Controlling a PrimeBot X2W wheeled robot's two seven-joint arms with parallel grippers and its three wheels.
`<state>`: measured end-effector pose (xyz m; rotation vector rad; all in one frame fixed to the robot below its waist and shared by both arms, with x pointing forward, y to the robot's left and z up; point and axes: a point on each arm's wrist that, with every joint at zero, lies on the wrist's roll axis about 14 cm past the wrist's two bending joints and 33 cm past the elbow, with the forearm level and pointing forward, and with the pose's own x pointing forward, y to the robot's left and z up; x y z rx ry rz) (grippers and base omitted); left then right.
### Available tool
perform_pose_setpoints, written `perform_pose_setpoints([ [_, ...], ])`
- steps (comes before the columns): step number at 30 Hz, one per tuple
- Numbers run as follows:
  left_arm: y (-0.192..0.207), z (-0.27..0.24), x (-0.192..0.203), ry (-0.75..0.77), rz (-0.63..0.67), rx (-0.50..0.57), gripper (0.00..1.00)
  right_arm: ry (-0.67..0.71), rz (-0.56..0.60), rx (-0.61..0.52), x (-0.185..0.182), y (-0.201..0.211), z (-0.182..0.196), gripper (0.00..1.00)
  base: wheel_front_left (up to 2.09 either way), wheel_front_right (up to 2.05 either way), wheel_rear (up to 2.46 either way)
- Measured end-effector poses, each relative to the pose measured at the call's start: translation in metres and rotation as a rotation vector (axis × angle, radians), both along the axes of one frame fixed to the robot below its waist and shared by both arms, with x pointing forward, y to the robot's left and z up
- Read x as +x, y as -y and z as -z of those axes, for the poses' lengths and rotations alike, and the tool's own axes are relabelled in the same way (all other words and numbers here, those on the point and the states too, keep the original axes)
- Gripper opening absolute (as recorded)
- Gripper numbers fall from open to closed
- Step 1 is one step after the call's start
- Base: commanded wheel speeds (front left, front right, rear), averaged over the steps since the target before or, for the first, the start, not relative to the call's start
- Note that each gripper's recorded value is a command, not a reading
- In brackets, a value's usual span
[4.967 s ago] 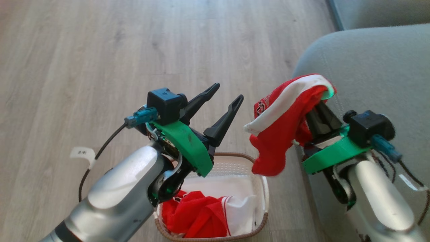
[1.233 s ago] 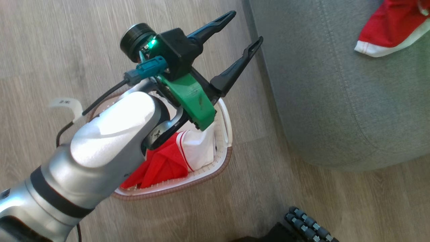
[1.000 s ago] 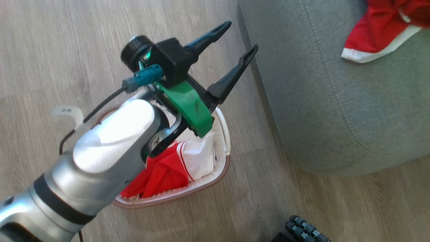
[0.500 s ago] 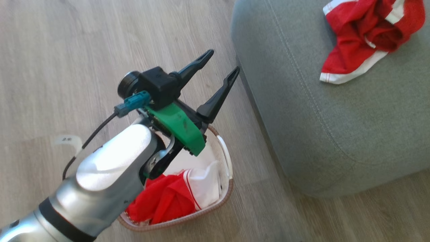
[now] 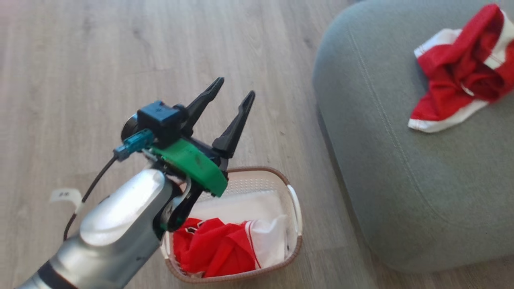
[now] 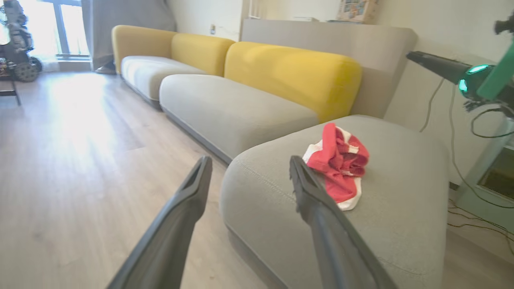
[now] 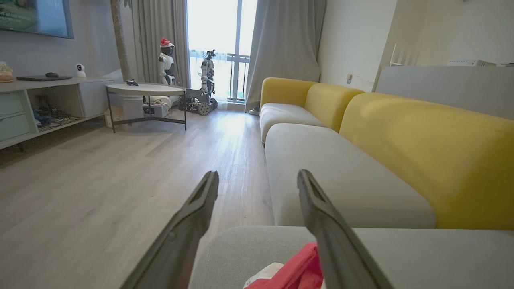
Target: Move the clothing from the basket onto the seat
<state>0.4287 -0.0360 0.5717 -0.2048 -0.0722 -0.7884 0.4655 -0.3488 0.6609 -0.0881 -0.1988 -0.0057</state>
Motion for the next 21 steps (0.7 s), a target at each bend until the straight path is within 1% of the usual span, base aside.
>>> perform_pose_setpoints([
  [7,-0.049,-0.001,-0.008,-0.006,-0.15,0.004,1.0,0.044,-0.063,0.051,-0.012,-0.028,0.01,1.0,0.0,0.0,0.0],
  [11,-0.081,0.002,-0.012,-0.015,-0.244,0.007,1.0,0.073,-0.106,0.12,-0.02,-0.054,0.02,1.0,0.0,0.0,0.0],
  [13,-0.094,0.002,-0.016,-0.016,-0.283,0.007,1.0,0.077,-0.113,0.145,-0.026,-0.063,0.026,1.0,0.0,0.0,0.0],
  [14,-0.094,0.002,-0.016,-0.016,-0.283,0.007,1.0,0.077,-0.113,0.145,-0.026,-0.063,0.026,1.0,0.0,0.0,0.0],
  [21,-0.138,0.008,-0.027,-0.042,-0.434,-0.011,1.0,0.094,-0.129,0.208,-0.05,-0.096,0.044,1.0,0.0,0.0,0.0],
])
